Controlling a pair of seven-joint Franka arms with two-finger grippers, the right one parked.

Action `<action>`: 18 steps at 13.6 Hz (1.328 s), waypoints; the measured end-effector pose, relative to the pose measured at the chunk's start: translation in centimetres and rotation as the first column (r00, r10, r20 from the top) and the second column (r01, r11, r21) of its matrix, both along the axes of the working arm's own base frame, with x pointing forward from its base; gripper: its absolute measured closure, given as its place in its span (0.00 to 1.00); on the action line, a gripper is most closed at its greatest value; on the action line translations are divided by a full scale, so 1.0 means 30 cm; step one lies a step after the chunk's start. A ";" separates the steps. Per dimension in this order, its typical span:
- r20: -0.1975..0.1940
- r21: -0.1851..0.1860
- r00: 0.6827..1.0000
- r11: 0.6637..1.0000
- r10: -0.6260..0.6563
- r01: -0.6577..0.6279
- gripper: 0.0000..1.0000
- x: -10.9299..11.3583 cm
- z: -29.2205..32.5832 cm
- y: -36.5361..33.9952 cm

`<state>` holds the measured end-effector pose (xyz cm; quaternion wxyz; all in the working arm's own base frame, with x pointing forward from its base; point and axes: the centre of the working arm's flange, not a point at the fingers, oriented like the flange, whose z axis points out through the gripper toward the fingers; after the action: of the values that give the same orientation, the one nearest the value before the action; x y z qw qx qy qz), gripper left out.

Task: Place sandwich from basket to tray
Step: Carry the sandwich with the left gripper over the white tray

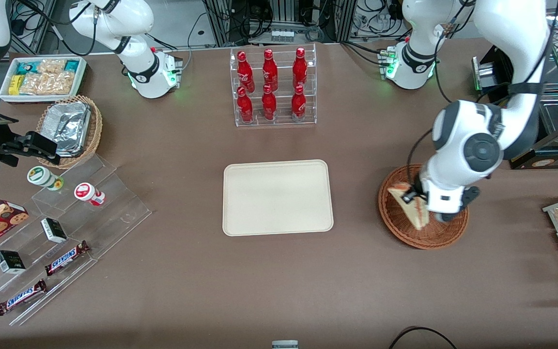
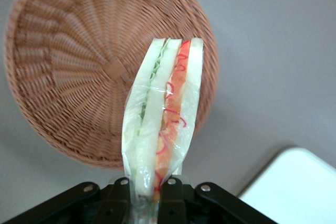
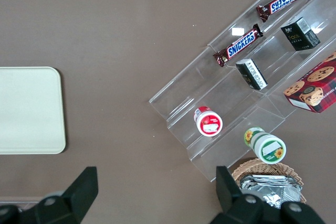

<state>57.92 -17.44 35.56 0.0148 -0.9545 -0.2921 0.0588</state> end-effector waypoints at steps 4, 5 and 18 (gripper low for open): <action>-0.023 -0.023 0.989 0.990 -0.143 0.142 0.85 -0.031 -0.072 -0.287; -0.025 -0.032 0.985 0.985 -0.173 0.172 0.85 -0.035 -0.091 -0.359; 0.006 -0.054 0.944 0.942 -0.330 0.330 0.85 -0.205 -0.259 -1.066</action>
<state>51.76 -49.41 27.79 -0.0007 -0.9899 -0.1265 0.0648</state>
